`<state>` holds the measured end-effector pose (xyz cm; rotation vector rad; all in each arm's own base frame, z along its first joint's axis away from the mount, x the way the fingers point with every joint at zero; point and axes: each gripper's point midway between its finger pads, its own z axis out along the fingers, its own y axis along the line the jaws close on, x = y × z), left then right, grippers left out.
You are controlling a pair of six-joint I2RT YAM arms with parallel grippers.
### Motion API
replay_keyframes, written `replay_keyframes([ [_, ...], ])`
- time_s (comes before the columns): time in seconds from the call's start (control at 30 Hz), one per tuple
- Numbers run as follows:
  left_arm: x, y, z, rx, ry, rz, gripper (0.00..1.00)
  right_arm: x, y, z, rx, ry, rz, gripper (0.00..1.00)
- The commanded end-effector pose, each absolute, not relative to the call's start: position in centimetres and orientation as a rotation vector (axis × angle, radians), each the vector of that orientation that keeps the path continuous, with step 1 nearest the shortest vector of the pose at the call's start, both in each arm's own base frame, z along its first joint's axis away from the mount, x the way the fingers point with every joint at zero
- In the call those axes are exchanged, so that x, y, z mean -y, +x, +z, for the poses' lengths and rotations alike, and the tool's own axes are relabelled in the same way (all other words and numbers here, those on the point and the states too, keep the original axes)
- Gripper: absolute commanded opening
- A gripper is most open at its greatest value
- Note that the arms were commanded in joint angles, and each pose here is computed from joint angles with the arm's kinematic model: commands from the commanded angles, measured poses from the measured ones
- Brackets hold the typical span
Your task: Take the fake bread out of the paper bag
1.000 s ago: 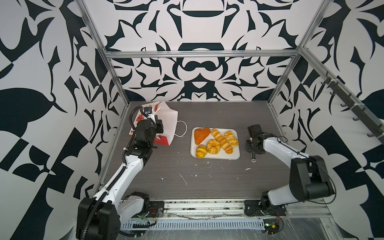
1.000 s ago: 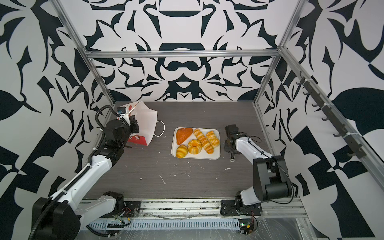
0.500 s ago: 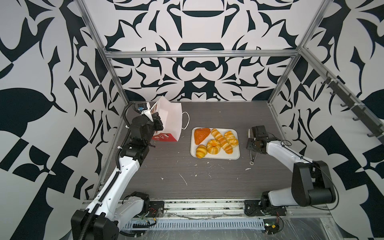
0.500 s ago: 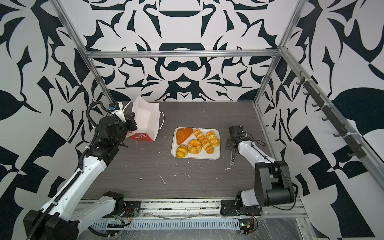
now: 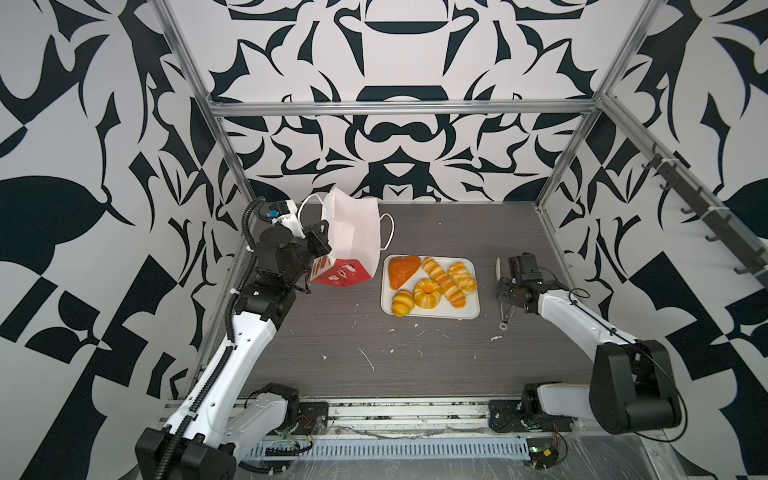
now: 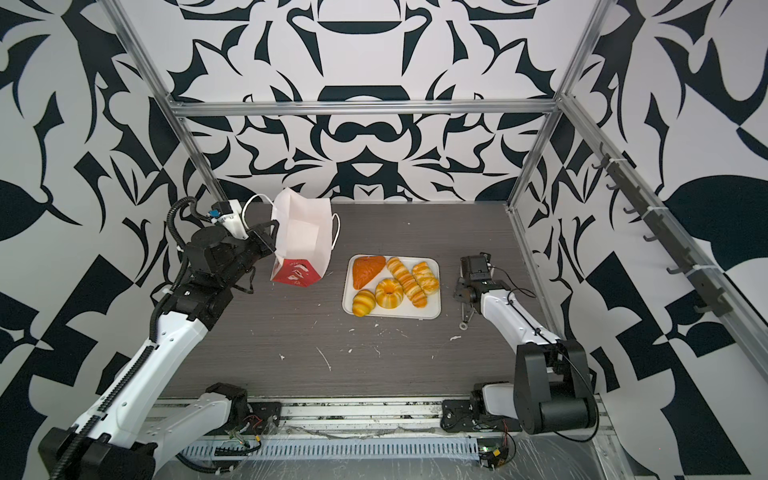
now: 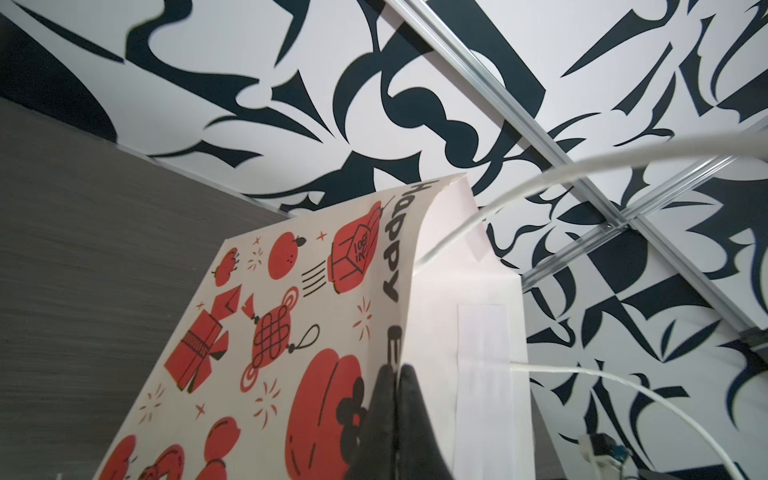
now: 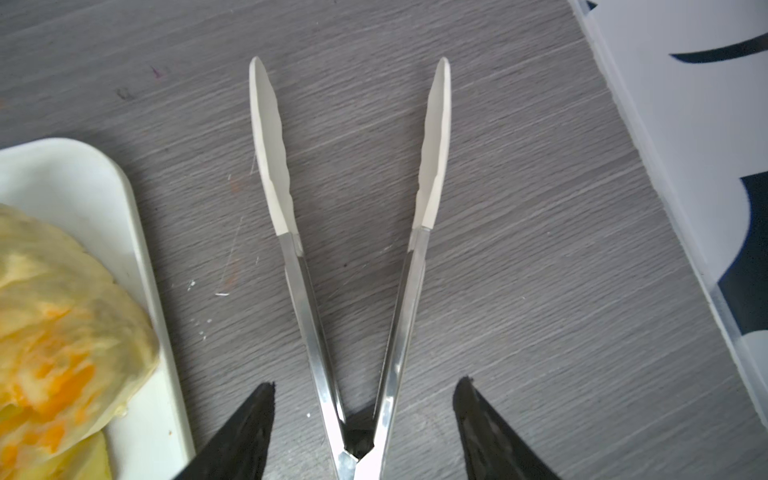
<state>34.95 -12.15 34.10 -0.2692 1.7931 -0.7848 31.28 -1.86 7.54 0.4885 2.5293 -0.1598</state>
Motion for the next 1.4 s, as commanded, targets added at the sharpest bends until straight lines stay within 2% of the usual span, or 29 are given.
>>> replay_keyframes([
  [0.0,13.3,34.6,35.4,-1.785,-0.302,-0.895,0.0,1.3,31.9,8.1,-2.505,0.474,-0.117,0.7],
  [0.57,15.0,36.3,30.9,-1.921,-0.289,-0.921,0.0,0.0,32.2,7.7,-2.531,0.444,-0.023,0.7],
  [1.0,12.7,37.3,29.4,-1.95,-0.328,-0.839,0.01,-0.1,32.1,7.3,-2.547,0.44,-0.016,0.7],
  [1.37,8.6,39.4,28.1,-1.974,-0.37,-0.846,0.3,-0.5,32.2,7.4,-2.548,0.432,0.013,0.7],
])
